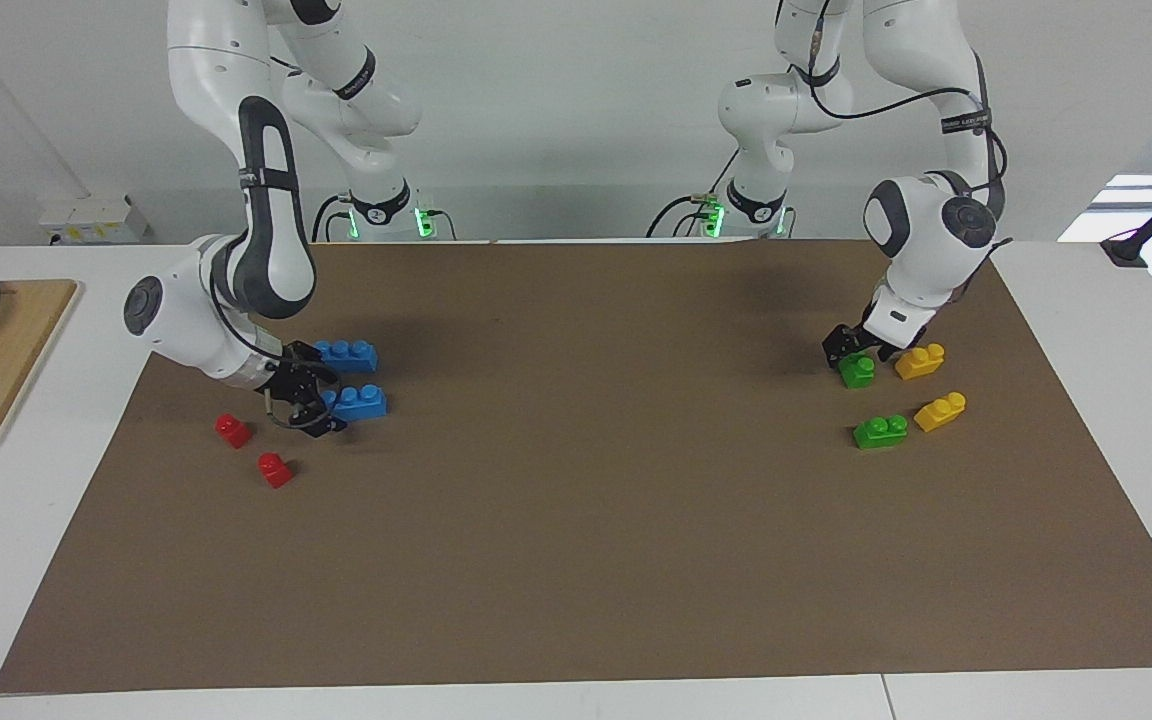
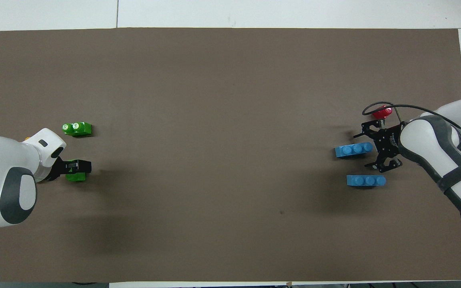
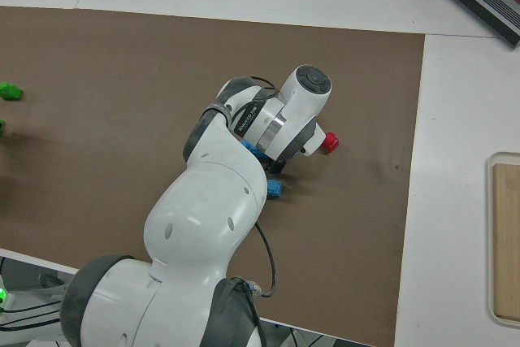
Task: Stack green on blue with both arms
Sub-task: 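Close the left gripper on the green brick while the right gripper grasps the blue brick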
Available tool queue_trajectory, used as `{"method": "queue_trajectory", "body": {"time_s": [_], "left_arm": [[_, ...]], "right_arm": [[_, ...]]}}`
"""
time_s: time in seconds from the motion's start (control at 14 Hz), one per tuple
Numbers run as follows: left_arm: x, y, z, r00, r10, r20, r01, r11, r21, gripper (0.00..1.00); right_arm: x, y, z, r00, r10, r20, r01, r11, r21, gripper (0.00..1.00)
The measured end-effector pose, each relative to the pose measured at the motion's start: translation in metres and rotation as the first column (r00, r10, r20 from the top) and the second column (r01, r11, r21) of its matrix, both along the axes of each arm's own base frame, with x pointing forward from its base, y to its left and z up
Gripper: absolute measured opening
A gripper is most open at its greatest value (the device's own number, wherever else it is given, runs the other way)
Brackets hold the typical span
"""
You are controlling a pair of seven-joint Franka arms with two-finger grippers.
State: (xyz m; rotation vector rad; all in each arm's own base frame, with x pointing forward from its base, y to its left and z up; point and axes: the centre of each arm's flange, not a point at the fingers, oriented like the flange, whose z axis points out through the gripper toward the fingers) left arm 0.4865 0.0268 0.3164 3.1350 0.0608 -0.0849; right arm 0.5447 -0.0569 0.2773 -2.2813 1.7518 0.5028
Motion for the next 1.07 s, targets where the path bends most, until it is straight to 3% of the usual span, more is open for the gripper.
{"method": "queue_trajectory", "body": {"time_s": [0.21, 0.29, 0.36, 0.43, 0.57, 0.71, 0.93, 1.07], "left_arm": [[0.000, 0.000, -0.007, 1.000, 0.000, -0.003, 0.000, 1.000, 0.000, 1.00], [0.000, 0.000, -0.008, 1.000, 0.000, -0.005, 0.000, 1.000, 0.001, 0.92], [0.001, 0.000, -0.008, 1.000, 0.000, -0.005, 0.000, 1.000, 0.001, 0.90], [0.001, 0.000, -0.008, 1.000, 0.001, -0.005, -0.001, 1.000, 0.001, 0.87], [0.001, 0.000, -0.008, 1.000, 0.001, -0.003, -0.001, 1.000, 0.001, 0.61], [0.001, -0.001, -0.008, 1.000, 0.000, 0.000, 0.000, 1.000, 0.001, 0.36], [0.003, -0.004, -0.006, 1.000, -0.005, 0.002, 0.005, 1.000, 0.001, 0.35], [0.010, -0.006, 0.005, 1.000, 0.009, -0.008, -0.009, 1.000, 0.002, 0.35]], "right_arm": [[-0.001, -0.010, 0.000, 1.000, -0.007, 0.007, 0.007, 1.000, 0.005, 1.00], [-0.001, -0.011, 0.000, 1.000, -0.008, 0.008, 0.008, 1.000, 0.006, 1.00], [-0.001, -0.012, 0.000, 1.000, -0.007, 0.009, 0.007, 1.000, 0.006, 1.00], [-0.001, -0.012, 0.000, 1.000, -0.006, 0.010, 0.006, 1.000, 0.006, 0.93], [-0.001, -0.012, 0.000, 1.000, -0.005, 0.014, 0.005, 1.000, 0.005, 0.89], [0.000, -0.012, 0.000, 1.000, -0.024, 0.017, 0.023, 0.999, 0.024, 0.66], [0.000, -0.016, 0.001, 0.998, -0.065, 0.022, 0.064, 0.996, 0.056, 0.34], [-0.001, -0.023, 0.001, 0.997, -0.078, 0.023, 0.076, 0.995, 0.058, 0.34]]}}
